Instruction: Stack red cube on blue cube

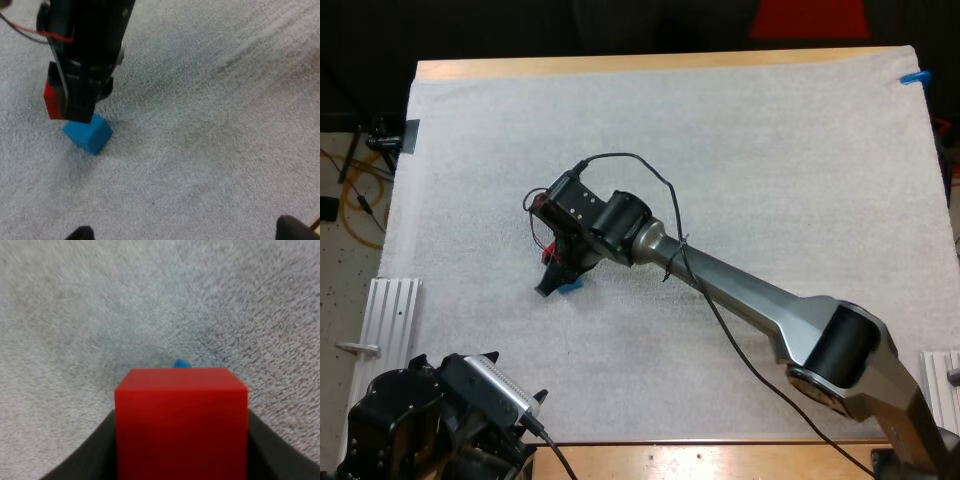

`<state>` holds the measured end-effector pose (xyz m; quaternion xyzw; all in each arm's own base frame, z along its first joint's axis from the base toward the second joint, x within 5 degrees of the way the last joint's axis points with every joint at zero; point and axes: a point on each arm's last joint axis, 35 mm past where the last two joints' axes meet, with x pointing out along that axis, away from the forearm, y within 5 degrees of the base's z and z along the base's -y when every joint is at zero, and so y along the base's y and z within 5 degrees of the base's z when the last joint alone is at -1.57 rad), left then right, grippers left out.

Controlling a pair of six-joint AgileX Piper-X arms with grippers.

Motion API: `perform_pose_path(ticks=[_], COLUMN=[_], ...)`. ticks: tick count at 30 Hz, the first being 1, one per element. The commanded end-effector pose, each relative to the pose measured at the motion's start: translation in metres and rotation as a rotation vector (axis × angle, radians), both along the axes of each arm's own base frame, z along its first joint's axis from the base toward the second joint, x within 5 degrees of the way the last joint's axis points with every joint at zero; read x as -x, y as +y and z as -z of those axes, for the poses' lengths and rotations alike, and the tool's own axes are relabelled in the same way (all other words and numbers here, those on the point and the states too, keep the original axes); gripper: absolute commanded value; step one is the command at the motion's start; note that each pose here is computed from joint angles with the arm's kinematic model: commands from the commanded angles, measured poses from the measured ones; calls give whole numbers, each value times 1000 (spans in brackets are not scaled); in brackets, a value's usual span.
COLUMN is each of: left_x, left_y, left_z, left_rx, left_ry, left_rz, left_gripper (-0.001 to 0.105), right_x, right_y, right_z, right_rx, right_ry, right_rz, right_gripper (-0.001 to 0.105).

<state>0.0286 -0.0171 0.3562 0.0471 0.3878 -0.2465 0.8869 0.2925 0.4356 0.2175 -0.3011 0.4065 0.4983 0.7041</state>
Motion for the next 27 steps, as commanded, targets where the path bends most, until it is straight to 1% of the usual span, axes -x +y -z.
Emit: perform_pose_path(ticks=[1, 12, 13, 15, 17, 18, 19, 20, 27], left_x=[0, 0, 0, 0, 0, 0, 0, 0, 0], left_y=[0, 0, 0, 0, 0, 0, 0, 0, 0], left_z=[-2, -2, -2, -2, -2, -2, -2, -2, -2], left_rx=[8, 8, 8, 8, 8, 8, 8, 8, 8], left_ry=[-1, -4, -4, -4, -4, -4, -4, -4, -4], left_rz=[-6, -4, -4, -4, -4, -4, -4, -4, -4], left_gripper=[67, 67, 67, 67, 67, 67, 67, 67, 67], right_x=[-2, -4, -4, -4, -4, -4, -4, -4, -4], right_y=[3, 8, 8, 8, 8, 8, 8, 8, 8], right_z=[-4, 19, 20, 20, 20, 20, 20, 20, 20], right_rx=[-33, -12, -7, -7, -7, -7, -7, -7, -6], right_ry=[1, 30, 34, 34, 34, 34, 34, 34, 26], right_rz=[-7, -4, -4, -4, -4, -4, -4, -4, 0], right_gripper=[7, 7, 9, 18, 34, 36, 43, 46, 46])
